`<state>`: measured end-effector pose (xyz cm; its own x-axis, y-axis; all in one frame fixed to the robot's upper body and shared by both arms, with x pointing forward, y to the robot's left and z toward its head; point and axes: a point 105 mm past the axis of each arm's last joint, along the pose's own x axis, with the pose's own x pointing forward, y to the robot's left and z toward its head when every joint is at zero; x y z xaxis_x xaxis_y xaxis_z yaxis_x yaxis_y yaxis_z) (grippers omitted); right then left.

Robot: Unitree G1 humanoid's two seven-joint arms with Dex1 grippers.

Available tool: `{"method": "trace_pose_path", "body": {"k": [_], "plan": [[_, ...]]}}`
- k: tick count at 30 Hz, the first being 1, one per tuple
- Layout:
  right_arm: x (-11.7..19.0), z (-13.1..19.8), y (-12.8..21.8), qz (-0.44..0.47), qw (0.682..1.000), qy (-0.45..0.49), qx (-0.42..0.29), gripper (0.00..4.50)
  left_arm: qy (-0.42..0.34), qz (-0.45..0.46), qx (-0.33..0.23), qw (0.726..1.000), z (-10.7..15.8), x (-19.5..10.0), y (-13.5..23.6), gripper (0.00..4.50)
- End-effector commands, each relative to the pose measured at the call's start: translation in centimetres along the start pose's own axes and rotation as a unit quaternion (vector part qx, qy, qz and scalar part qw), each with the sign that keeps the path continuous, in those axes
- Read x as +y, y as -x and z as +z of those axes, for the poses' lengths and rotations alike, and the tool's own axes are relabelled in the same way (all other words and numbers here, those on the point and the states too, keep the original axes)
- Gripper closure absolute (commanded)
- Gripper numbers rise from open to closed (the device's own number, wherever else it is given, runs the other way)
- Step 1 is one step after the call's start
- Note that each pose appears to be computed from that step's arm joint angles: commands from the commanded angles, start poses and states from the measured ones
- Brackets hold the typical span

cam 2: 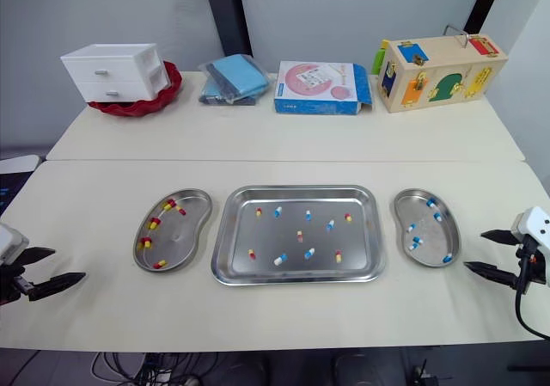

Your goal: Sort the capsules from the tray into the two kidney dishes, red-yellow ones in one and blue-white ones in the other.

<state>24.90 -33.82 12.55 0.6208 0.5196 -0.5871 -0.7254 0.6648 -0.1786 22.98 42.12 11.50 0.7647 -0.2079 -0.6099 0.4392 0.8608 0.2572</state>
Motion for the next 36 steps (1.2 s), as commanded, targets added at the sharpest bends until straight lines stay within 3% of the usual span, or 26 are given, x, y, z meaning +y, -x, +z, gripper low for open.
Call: {"method": "trace_pose_path", "body": {"k": [1,36], "plan": [[-0.36,0.80,0.72,-0.009,1.000,0.014,-0.008,0.03,-0.012,0.015,-0.011,1.000,1.28,0.82,1.00,0.00],[0.43,0.92,1.48,0.006,1.000,-0.001,-0.024,0.03,0.000,-0.003,-0.007,1.000,1.60,0.17,0.64,0.00]]}}
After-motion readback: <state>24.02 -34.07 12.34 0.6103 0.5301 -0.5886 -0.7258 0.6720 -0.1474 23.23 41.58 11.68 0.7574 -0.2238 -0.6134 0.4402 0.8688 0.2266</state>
